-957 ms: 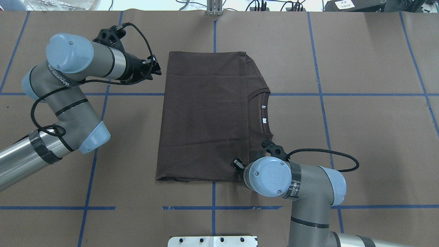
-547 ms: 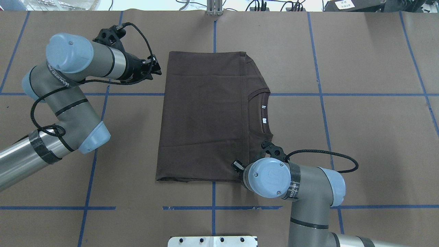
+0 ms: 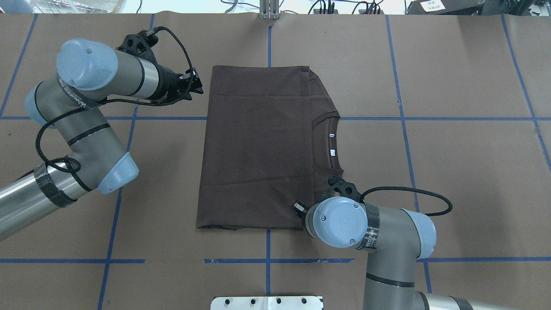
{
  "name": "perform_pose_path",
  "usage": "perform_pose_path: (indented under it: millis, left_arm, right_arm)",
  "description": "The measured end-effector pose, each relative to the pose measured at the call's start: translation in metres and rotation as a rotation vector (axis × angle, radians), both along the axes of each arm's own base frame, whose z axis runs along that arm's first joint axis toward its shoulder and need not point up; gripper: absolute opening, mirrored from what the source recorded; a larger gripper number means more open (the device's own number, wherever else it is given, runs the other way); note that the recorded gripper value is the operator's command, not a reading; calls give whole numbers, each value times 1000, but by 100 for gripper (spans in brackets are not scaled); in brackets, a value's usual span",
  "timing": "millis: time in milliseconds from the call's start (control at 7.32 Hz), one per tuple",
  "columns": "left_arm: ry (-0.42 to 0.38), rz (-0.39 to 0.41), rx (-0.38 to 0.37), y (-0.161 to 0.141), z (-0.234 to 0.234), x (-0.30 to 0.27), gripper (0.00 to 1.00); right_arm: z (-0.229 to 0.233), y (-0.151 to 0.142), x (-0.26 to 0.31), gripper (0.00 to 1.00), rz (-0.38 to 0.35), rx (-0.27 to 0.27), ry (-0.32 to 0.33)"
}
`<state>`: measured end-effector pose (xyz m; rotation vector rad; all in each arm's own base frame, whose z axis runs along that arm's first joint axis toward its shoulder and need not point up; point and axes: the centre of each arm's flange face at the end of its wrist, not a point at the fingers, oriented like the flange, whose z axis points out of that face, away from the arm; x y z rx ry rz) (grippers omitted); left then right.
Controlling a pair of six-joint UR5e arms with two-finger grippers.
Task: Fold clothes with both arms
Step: 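Move the left gripper to the near edge and grasp both near corners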
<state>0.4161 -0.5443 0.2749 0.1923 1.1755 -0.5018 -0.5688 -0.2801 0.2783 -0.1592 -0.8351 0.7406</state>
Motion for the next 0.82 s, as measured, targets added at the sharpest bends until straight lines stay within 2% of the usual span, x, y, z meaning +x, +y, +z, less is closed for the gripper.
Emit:
perform_pose_path:
  millis: [137, 273, 547, 820]
  left_arm:
    - [23, -7, -31, 9, -10, 0, 42]
    - [60, -2, -77, 35, -15, 8, 42]
    - [121, 13, -157, 117, -17, 39, 43]
    - [122, 11, -240, 216, -3, 83, 43]
  right_arm:
    - [-4, 1, 8, 0, -2, 2, -13]
    - [-4, 3, 17, 0, -4, 4, -21]
    - [-2, 6, 29, 0, -8, 5, -26]
    - [6, 7, 34, 0, -11, 2, -21]
